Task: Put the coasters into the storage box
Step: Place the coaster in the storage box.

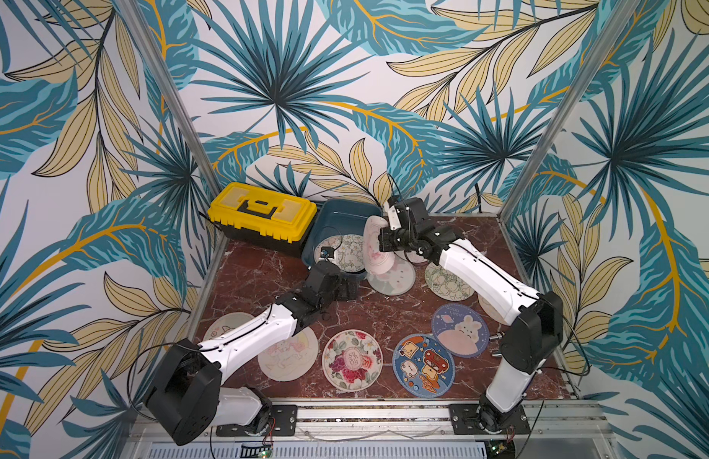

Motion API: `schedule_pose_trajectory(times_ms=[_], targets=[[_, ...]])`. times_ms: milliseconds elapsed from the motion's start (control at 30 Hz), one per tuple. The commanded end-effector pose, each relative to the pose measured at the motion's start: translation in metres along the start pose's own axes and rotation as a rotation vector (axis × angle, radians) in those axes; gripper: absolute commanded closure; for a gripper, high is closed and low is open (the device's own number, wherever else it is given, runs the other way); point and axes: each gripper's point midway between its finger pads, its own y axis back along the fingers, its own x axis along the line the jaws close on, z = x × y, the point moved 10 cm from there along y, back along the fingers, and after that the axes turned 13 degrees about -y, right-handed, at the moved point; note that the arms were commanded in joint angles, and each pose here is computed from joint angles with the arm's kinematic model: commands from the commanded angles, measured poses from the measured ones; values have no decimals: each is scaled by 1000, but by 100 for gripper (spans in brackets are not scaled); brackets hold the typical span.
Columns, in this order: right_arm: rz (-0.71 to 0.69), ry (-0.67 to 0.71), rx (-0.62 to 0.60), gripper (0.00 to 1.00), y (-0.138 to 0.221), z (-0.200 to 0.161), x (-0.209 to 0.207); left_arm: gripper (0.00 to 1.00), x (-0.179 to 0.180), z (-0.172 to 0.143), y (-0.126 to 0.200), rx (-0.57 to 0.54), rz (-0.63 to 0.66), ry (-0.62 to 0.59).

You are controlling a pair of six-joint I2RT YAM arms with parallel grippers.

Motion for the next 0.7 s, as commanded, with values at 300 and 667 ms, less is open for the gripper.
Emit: schedule_pose_trajectory(times_ms=[300,667], targets=[[139,52,67,100,-77,5,40,0,16,-5,37,-177,-43,-3],[164,7,73,100,-144,-11,36,0,27,-4,44,-207,-2,-32]])
